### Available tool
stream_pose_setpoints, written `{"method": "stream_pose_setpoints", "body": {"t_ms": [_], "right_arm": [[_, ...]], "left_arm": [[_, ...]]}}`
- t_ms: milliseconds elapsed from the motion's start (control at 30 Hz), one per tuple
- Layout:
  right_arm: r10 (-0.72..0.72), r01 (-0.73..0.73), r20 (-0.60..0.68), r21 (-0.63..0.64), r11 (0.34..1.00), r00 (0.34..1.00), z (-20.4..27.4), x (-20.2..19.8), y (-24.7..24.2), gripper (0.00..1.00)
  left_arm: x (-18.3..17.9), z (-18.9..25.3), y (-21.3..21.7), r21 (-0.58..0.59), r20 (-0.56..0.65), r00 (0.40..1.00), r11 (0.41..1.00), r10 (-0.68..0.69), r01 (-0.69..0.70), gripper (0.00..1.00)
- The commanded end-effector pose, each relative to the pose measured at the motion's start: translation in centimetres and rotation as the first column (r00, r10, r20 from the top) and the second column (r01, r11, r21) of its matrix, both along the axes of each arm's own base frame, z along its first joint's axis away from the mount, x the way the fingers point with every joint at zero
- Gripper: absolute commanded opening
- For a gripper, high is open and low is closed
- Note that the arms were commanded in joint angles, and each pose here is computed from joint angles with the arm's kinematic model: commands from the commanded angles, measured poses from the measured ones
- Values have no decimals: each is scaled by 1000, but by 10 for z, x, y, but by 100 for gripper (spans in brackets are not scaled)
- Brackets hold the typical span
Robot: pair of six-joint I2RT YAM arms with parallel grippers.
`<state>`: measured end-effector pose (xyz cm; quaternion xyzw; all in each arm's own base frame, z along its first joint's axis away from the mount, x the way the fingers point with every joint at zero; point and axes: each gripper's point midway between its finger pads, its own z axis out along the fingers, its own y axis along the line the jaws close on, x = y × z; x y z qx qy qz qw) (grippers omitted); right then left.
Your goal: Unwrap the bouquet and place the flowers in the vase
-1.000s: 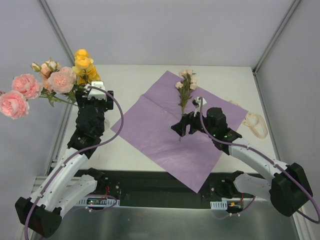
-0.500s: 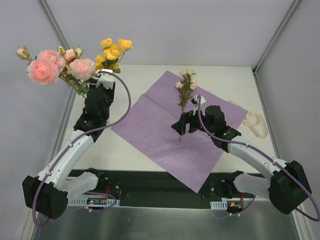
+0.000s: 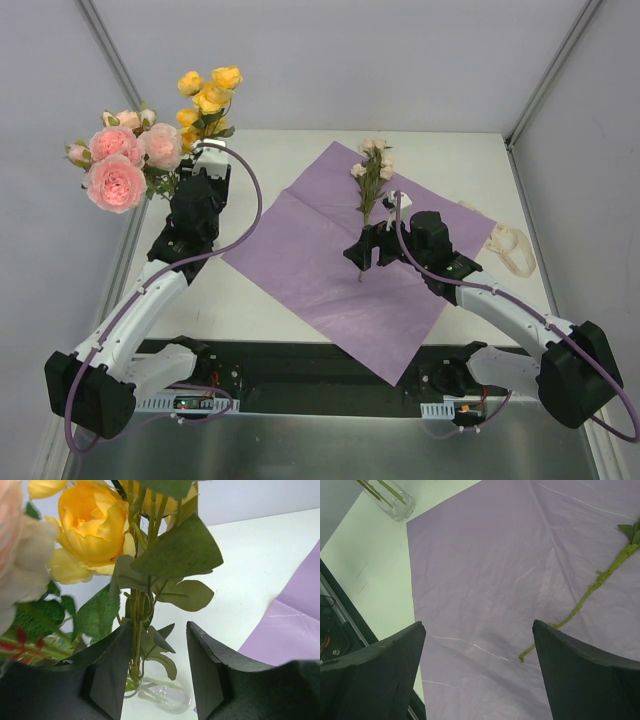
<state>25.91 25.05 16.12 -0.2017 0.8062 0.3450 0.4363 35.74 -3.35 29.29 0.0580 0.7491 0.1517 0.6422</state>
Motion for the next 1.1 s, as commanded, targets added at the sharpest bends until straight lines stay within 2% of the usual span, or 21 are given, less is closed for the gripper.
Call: {"method": "stream_pose_setpoints", "body": {"t_ms": [0,33,200,333,500,567,600,700,733,833,867,933,967,1067], "right_arm": [[2,-4,65,33,999,998,24,8,4,91],[5,-7,63,31,999,998,24,7,4,92],[12,-13,50,28,1000,999,22,7,6,92],[11,-12,33,15,1000,999,23,10,7,92],[-18,17,-37,-29,999,999,16,13,5,93],[-54,51,-52,-51,997,997,21,20,3,93],[-112,99,-111,-111,989,988,6,21,-6,93],[-212,183,-159,-181,966,964,-1,31,-18,93],[-256,221,-186,-186,957,949,-3,34,-21,92],[-355,286,-268,-264,921,896,-19,40,-30,91],[-384,286,-310,-318,904,870,-36,40,-35,90],[-423,312,-332,-337,888,843,-41,46,-35,88],[-459,329,-334,-378,866,823,-53,50,-39,86],[-500,348,-346,-414,841,794,-68,60,-38,81]], "left_arm": [[-6,21,11,-16,61,997,999,37,-36,48],[-7,22,10,-22,65,997,999,32,-30,50],[-21,41,4,-102,91,996,995,-9,19,77],[-37,50,-5,-185,67,996,980,-62,73,84],[-60,73,-34,-319,97,971,917,-218,238,86],[-71,77,-49,-385,101,951,870,-292,308,86],[-78,83,-53,-397,118,940,853,-319,340,86],[-97,93,-74,-431,152,886,777,-439,459,86],[-107,96,-88,-433,163,838,726,-520,534,86],[-126,110,-108,-430,198,747,628,-635,648,85],[-137,113,-120,-431,204,686,565,-698,703,86],[-146,127,-131,-425,227,626,502,-746,753,85],[-151,127,-141,-436,220,574,446,-789,781,85],[-142,130,-155,-482,205,534,390,-821,785,84]]}}
